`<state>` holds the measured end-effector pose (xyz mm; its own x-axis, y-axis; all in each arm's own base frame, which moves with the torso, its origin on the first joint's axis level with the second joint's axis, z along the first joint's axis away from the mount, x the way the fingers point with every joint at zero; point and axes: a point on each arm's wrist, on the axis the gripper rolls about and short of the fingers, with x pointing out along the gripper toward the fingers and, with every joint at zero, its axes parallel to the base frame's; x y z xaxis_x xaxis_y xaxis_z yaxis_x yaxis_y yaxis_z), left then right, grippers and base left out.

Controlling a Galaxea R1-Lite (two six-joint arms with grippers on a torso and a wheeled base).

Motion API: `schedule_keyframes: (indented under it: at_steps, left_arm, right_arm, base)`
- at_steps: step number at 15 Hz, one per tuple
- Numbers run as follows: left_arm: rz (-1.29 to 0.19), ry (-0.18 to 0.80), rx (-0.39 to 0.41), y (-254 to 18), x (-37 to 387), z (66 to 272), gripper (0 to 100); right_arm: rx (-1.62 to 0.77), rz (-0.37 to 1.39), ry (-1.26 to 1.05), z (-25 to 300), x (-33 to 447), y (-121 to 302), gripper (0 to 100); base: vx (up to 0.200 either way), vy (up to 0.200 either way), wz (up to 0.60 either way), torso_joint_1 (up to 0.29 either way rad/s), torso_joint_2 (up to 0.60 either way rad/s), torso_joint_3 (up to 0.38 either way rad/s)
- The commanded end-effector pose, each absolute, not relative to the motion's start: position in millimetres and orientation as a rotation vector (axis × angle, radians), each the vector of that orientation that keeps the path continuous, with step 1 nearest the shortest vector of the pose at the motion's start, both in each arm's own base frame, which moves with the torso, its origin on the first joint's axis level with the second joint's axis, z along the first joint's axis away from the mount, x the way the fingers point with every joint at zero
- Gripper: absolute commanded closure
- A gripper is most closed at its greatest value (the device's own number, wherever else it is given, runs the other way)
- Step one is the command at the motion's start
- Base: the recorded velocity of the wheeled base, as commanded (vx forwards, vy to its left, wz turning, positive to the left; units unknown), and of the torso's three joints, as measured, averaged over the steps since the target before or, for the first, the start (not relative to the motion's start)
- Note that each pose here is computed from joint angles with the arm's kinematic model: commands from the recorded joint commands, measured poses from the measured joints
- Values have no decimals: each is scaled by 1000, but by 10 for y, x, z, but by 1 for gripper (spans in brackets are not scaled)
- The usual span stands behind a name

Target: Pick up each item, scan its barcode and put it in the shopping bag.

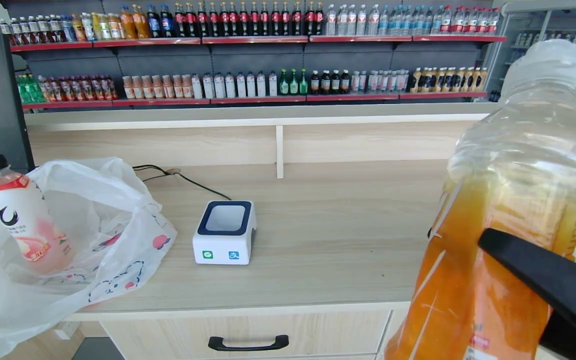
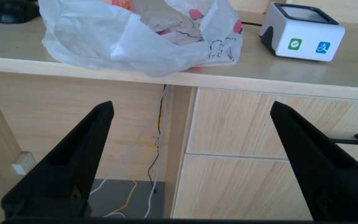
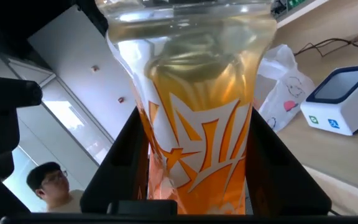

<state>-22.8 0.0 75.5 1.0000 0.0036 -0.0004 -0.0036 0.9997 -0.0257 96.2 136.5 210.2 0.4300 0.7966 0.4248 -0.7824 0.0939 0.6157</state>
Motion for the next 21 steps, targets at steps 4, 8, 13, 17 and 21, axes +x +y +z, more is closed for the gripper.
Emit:
schedule_keyframes:
  at_steps: [4,8,13,17,21]
  left_arm:
    - [5,1,-26,0,-227,755,0]
    - [5,1,-26,0,-227,755,0]
    - [5,0,-26,0,-228,755,0]
    - [5,0,-26,0,-228,755,0]
    - [3,0,-26,1,-228,755,0]
  right_arm:
    - [1013,1216,-24,2350,1020,1444,100]
    - [1016,1221,-38,2396,1059,1498,100]
    - [1029,1222,-34,2425,1131,1587,100]
    - [1029,1219,-42,2441,1159,1609,100]
    - [1027,1209,-46,2435,1168,1585,100]
  base:
    - [0,0,0,0,0,0]
    - [0,0,0,0,0,0]
    - [0,0,0,0,0,0]
    - [0,0,0,0,0,0]
    - [0,0,0,0,0,0]
